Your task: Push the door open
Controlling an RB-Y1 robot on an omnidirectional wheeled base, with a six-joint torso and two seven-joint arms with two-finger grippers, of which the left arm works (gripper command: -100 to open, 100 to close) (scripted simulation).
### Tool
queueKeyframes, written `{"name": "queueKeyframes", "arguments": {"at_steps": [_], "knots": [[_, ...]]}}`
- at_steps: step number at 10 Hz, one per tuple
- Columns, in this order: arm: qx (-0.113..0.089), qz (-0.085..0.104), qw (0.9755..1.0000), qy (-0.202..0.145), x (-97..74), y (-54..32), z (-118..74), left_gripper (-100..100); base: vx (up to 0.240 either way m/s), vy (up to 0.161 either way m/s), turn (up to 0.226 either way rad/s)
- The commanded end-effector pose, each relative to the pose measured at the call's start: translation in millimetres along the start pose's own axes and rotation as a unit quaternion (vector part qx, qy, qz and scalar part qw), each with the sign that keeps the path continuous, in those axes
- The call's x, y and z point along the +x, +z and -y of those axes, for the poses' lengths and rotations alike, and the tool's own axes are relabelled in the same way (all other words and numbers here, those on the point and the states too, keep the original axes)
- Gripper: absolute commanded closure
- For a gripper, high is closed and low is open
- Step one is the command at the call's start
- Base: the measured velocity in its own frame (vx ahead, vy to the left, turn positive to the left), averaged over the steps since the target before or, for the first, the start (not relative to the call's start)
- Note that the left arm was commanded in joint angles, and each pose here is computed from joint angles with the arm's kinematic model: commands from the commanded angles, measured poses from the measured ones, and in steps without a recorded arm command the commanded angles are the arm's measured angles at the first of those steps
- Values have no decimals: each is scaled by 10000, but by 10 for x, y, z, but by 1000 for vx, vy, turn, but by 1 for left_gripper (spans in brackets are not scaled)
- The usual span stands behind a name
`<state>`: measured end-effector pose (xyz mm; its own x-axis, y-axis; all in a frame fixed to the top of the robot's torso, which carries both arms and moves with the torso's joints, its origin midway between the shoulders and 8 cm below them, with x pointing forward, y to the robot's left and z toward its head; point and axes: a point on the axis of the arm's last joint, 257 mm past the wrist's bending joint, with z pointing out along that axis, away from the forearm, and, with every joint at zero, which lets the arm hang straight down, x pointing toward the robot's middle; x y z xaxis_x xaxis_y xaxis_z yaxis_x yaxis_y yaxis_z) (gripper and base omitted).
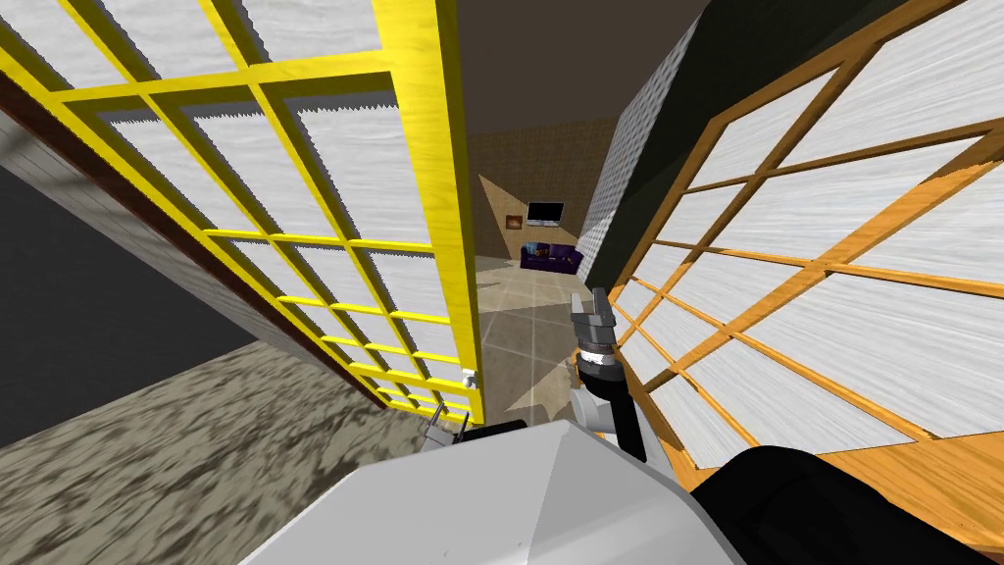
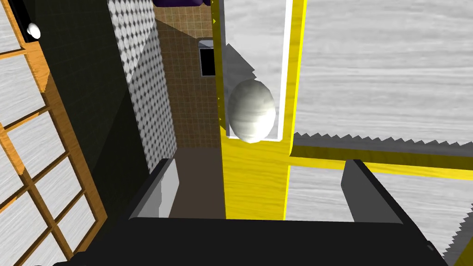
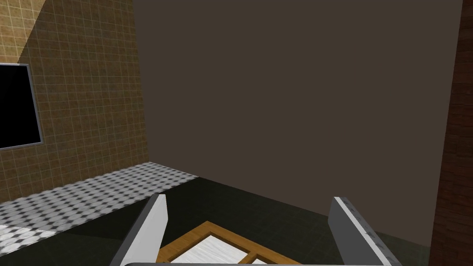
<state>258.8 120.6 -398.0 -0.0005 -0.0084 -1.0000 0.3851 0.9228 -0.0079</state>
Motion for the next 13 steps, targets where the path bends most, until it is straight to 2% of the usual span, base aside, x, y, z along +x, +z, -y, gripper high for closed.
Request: {"name": "queueKeyframes", "arguments": {"at_steps": [1,6,7,9,10,13], "knots": [[3,-1,10000,3,0,-7,0,100,-9,3,4],[3,-1,10000,3,0,-7,0,100,-18,8,-1],[-164,-49,9998,88,21,-65,-135,-100,1,-103,208],[-401,-37,9992,79,11,-69,-216,-100,-17,-172,178],[-317,-43,9995,76,22,-56,-192,-100,-7,-85,38],[-307,-107,9993,184,43,-19,-300,-100,152,-57,-23]]}}
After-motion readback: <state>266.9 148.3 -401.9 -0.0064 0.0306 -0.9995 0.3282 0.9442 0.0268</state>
